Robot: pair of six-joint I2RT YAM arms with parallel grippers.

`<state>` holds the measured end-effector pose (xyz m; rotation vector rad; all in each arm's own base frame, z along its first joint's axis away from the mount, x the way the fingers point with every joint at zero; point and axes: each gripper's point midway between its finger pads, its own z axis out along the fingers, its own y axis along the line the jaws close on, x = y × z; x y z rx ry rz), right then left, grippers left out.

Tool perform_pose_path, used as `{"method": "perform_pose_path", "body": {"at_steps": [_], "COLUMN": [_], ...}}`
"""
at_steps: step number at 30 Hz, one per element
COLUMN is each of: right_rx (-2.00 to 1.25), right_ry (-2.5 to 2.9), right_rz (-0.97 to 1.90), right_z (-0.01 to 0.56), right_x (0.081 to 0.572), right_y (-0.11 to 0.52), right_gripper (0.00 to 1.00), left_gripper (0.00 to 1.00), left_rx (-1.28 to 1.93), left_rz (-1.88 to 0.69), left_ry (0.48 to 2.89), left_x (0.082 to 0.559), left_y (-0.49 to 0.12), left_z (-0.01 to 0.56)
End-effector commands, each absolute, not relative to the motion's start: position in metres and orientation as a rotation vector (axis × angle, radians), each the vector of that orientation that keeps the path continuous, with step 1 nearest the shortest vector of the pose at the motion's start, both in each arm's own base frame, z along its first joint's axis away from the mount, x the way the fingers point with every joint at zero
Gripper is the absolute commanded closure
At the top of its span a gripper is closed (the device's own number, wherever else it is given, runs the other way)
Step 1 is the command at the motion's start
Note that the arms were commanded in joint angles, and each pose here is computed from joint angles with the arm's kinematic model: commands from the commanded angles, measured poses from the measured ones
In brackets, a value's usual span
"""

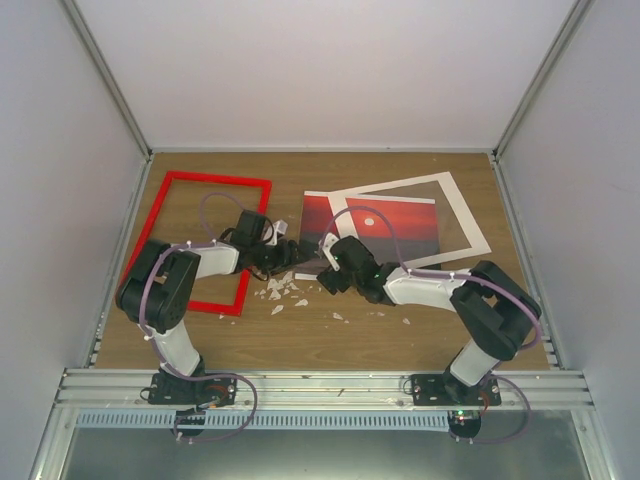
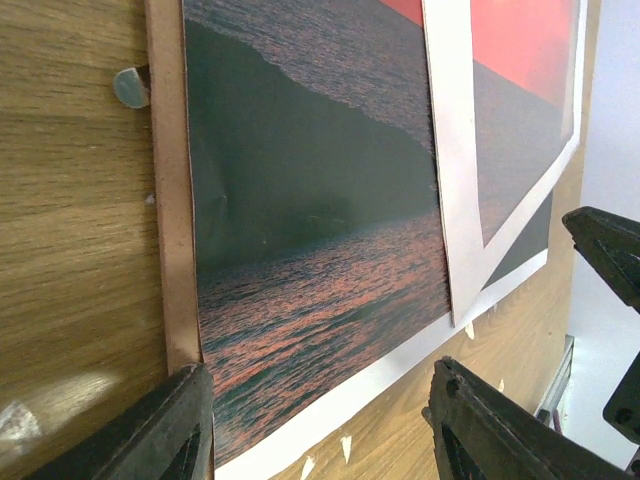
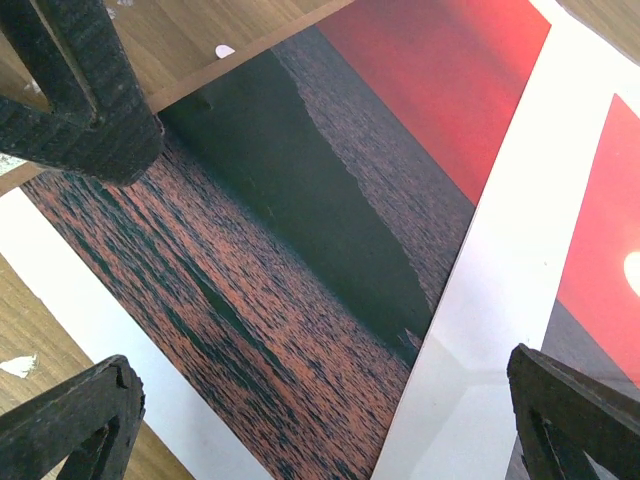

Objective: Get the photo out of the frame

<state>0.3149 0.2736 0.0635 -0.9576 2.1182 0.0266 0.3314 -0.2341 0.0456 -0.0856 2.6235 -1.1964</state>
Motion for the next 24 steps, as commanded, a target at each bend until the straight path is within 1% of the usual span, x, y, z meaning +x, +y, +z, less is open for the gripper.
{"method": "perform_pose_path", "body": {"at_steps": [1,18,24], "right_rx": [-0.891,-0.81,-0.725], "right_ry": [2.093,2.088,2.093], "right_rz": [0.03,0.026,0.053], "right_z": [0.075,0.088,0.095], "right_x": [0.32,0.313,0.306], "right_y": [0.269,0.246,0.234], "right_gripper": [0.0,0.0,0.0], "left_gripper": [0.4,0.4,0.4], "left_rx": [-0.032,0.05,0.083], "left_rz": [-1.2,-1.292,-1.332], "left_ry": [2.615,2.633,2.638], "left_x": [0.333,0.3,0.283], "left_y": [-0.243,-0.275,-0.29], "left_z": [0.047,0.051,0.052]}}
